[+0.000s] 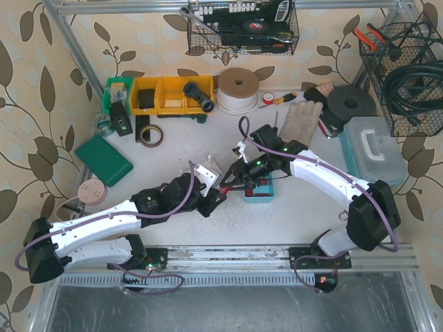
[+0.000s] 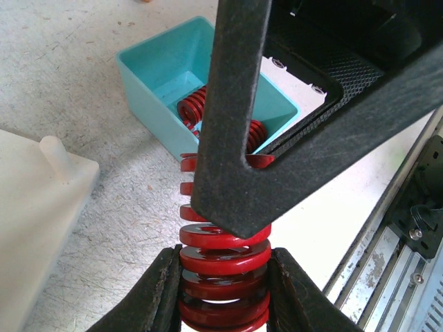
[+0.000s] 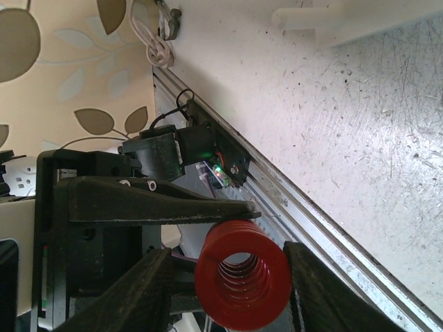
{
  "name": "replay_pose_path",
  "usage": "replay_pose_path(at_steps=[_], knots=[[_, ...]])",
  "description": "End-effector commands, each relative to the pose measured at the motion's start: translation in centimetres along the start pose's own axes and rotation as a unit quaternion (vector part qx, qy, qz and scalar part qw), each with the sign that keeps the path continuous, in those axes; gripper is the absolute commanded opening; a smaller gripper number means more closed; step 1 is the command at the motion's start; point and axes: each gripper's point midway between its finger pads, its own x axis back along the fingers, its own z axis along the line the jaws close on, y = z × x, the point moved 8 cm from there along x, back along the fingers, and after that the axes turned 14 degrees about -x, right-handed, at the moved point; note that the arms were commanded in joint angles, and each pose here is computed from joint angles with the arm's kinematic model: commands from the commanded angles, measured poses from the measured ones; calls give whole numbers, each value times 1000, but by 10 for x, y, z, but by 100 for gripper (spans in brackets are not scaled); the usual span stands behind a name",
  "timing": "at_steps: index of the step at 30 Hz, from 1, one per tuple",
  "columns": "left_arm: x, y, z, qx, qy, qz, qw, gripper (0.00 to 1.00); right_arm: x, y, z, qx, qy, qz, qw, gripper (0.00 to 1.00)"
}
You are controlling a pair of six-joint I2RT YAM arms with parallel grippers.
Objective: Install the large spring
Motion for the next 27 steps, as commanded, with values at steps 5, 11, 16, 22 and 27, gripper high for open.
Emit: replay_pose_path(at_steps=[5,11,16,22,27], knots=[[7,21,-4,-15,-1,-41,999,0,1,-3,7,14,11,12,1000,38],[6,21,-4,-14,2,-39,999,0,0,-4,5,15,12,14,1000,21],[7,20,0,-2,23,-30,999,0,1,-3,7,28,8,4,1000,0],[17,14,10,25,71,-34,997,69,13,3,13,60,-33,-59,996,0],[43,1,26,68,133,-80,985,79,30,13,17,96,-101,-152,979,0]])
